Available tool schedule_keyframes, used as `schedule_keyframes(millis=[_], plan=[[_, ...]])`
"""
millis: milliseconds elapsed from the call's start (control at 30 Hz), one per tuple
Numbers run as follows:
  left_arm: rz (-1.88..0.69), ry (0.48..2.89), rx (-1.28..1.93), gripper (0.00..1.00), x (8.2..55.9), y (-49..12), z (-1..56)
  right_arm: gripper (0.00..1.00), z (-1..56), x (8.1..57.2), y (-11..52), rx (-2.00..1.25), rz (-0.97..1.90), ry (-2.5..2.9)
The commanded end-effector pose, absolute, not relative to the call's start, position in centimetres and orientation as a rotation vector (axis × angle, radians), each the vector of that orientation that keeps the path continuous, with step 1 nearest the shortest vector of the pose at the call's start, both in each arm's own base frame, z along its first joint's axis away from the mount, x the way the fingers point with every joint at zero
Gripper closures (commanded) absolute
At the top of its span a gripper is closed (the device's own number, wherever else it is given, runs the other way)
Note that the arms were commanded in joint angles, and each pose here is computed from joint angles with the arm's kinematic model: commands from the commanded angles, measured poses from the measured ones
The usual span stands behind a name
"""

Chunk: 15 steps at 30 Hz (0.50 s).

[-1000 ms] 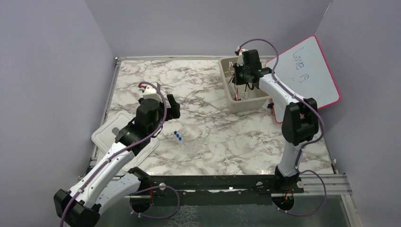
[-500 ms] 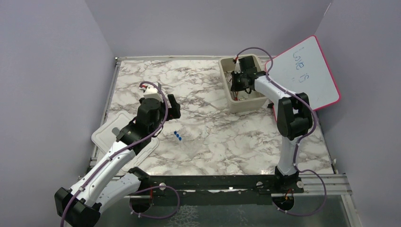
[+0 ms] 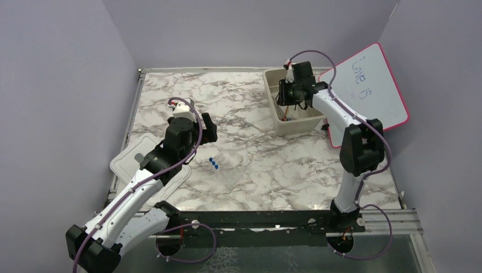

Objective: Organize the chemistry lab equipment

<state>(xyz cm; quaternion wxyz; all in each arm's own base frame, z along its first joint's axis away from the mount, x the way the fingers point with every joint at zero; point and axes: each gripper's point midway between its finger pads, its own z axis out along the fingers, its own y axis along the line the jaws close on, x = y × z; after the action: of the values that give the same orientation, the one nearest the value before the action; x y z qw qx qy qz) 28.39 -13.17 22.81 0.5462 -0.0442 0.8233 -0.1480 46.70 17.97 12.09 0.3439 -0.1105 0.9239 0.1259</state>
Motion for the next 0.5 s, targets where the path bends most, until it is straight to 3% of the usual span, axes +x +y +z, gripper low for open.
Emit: schedule_keyframes(millis=[0, 200, 300, 367, 467], plan=[[-0.348, 1.908, -0.117, 0.08, 28.9, -13.0, 24.5, 0.61, 20.7, 45.7, 19.5, -0.334, 0.401, 2.220], [-0.340, 1.907, -0.189, 0.08, 29.0, -12.4, 24.4, 0.60, 23.9, 42.4, 24.4, -0.512, 0.467, 2.095], [-0.345, 1.898, -0.213, 0.08, 29.2, -12.4, 24.9, 0.58, 22.4, 41.0, 27.0, -0.605, 0.500, 2.105], [-0.338, 1.890, -0.222, 0.08, 29.2, -12.2, 25.1, 0.48, 20.7, 40.3, 28.7, -0.672, 0.471, 2.128], [-0.329, 1.877, -0.232, 0.08, 29.2, -11.9, 25.4, 0.46, 18.0, 40.5, 29.9, -0.701, 0.409, 2.163]])
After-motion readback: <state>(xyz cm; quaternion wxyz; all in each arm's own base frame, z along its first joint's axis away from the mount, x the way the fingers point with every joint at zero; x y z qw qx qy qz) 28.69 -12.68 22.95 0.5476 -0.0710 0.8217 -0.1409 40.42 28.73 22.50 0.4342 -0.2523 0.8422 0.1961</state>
